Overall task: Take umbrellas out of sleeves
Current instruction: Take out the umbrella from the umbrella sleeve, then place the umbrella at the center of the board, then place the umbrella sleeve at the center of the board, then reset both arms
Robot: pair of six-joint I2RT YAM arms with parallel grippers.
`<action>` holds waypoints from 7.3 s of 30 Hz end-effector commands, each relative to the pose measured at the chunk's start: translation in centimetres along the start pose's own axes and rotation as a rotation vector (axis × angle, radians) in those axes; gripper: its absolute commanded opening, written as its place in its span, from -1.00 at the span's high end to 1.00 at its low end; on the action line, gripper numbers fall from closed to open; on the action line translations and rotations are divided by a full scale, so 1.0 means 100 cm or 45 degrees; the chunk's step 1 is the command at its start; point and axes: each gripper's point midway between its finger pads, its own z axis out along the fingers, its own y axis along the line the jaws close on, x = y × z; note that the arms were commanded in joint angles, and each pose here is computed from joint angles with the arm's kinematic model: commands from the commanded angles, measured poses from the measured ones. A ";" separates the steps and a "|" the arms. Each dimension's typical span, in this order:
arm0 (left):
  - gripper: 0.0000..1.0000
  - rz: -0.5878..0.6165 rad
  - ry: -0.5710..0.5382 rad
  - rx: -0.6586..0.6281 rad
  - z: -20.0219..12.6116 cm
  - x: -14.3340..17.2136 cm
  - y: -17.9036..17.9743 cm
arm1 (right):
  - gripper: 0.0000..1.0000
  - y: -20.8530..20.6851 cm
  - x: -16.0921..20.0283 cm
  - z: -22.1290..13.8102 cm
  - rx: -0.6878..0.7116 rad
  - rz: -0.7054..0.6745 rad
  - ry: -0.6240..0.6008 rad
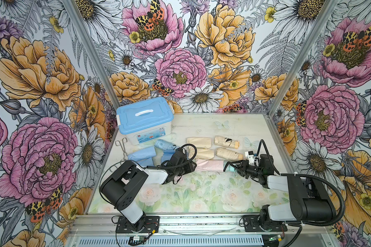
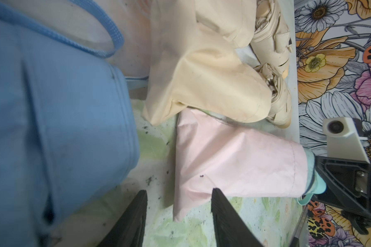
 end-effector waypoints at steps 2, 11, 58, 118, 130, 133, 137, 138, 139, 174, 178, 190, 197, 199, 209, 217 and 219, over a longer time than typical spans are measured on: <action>0.08 -0.024 0.034 0.073 0.012 0.002 -0.015 | 1.00 0.003 -0.008 -0.001 0.007 -0.046 -0.020; 0.61 -0.028 0.069 0.090 0.027 0.008 -0.024 | 1.00 0.000 -0.007 0.001 0.014 -0.035 -0.008; 1.00 -0.077 -0.085 -0.052 -0.023 -0.023 0.031 | 1.00 0.045 -0.013 -0.009 -0.171 -0.059 -0.018; 1.00 0.015 -0.131 -0.088 -0.059 -0.033 0.032 | 1.00 0.022 -0.018 -0.024 0.098 -0.098 -0.027; 1.00 0.051 -0.111 -0.099 -0.047 -0.022 0.022 | 0.88 0.007 -0.030 -0.037 0.286 -0.115 -0.081; 1.00 0.060 -0.105 -0.097 -0.046 -0.019 0.017 | 0.82 0.001 -0.033 -0.037 0.320 -0.099 -0.086; 0.99 0.068 -0.106 -0.094 -0.045 -0.018 0.014 | 0.66 -0.011 -0.036 -0.040 0.405 -0.089 -0.096; 0.98 0.071 -0.102 -0.092 -0.044 -0.017 0.013 | 0.61 -0.013 -0.037 -0.041 0.421 -0.090 -0.098; 0.96 0.071 -0.104 -0.093 -0.044 -0.017 0.013 | 0.59 -0.014 -0.036 -0.042 0.435 -0.092 -0.099; 0.02 0.146 -0.189 -0.185 -0.071 -0.030 0.012 | -0.09 -0.038 -0.050 -0.074 0.716 -0.151 -0.238; -0.05 0.178 -0.245 -0.218 -0.087 -0.040 0.010 | -0.11 -0.030 -0.054 -0.078 0.718 -0.182 -0.273; -0.49 0.320 -0.569 -0.409 -0.176 -0.079 0.014 | -0.32 0.007 -0.074 -0.098 0.709 -0.351 -0.433; -0.74 0.315 -0.753 -0.510 -0.226 -0.096 0.039 | -0.56 0.028 -0.086 -0.114 0.753 -0.485 -0.543; -0.75 0.312 -0.795 -0.550 -0.238 -0.101 0.047 | -0.63 0.031 -0.091 -0.118 0.779 -0.520 -0.564; -0.79 0.284 -1.134 -0.786 -0.283 -0.129 0.074 | -0.78 0.059 -0.123 -0.128 0.937 -0.700 -0.686; -0.80 0.317 -1.396 -0.844 -0.301 -0.136 0.090 | -0.88 0.060 -0.141 -0.129 1.025 -0.853 -0.830; -0.80 0.344 -1.435 -0.856 -0.300 -0.138 0.092 | -0.90 0.060 -0.147 -0.126 1.026 -0.901 -0.880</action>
